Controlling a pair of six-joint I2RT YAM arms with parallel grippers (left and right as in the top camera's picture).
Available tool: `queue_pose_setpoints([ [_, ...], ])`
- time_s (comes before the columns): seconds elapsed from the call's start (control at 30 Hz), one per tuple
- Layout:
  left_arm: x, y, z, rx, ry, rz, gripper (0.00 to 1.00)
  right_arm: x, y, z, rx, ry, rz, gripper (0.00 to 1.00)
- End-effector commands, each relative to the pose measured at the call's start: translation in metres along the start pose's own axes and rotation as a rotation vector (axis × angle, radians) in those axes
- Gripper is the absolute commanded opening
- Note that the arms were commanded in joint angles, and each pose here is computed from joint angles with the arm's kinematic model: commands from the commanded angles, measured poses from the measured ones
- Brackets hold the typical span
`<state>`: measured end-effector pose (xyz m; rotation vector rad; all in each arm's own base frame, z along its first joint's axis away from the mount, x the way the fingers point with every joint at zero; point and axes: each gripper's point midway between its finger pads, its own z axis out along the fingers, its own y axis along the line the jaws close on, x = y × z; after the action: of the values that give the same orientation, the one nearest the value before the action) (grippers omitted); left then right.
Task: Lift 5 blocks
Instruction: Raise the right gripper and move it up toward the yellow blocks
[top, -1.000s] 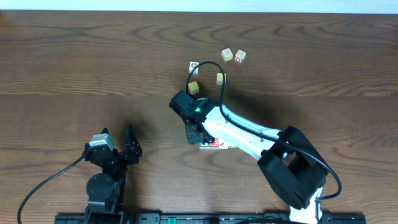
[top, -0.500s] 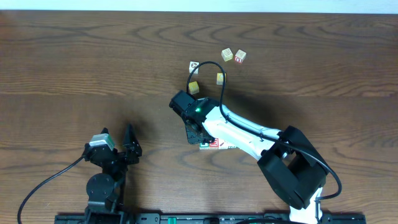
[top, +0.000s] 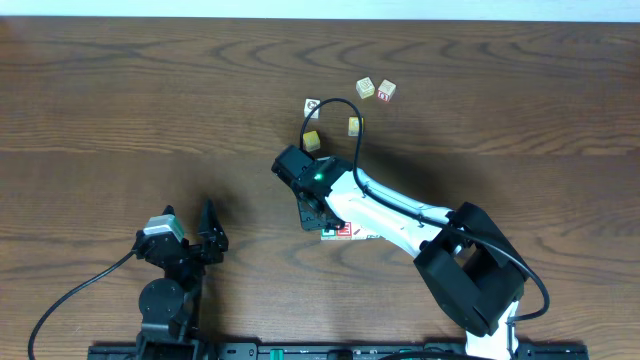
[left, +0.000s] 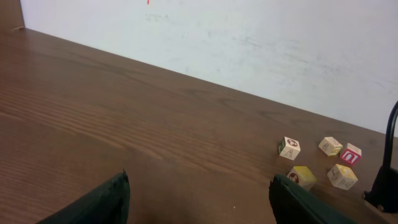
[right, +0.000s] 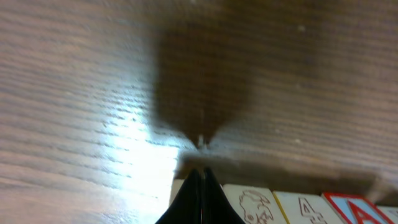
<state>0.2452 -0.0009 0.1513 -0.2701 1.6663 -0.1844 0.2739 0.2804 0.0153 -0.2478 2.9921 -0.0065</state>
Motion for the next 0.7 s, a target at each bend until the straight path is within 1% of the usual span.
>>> queue_pose_setpoints([
  [0.0, 0.017, 0.008, 0.001, -0.032, 0.050, 0.010, 0.72, -0.011, -0.005, 0.001, 0.020, -0.048, 0.017, 0.01],
  [0.2, 0.017, 0.008, 0.001, -0.032, 0.051, 0.010, 0.72, -0.037, -0.027, -0.001, 0.030, -0.080, 0.052, 0.01],
  [0.4, 0.017, 0.008, 0.001, -0.032, 0.051, 0.010, 0.72, -0.051, -0.087, -0.003, 0.086, -0.027, 0.188, 0.01],
  [0.53, 0.017, 0.008, 0.001, -0.032, 0.051, 0.010, 0.72, -0.046, -0.126, -0.003, 0.132, 0.040, 0.267, 0.01],
  [0.67, 0.017, 0.008, 0.001, -0.032, 0.050, 0.010, 0.72, -0.028, -0.154, -0.006, 0.184, 0.135, 0.312, 0.01],
])
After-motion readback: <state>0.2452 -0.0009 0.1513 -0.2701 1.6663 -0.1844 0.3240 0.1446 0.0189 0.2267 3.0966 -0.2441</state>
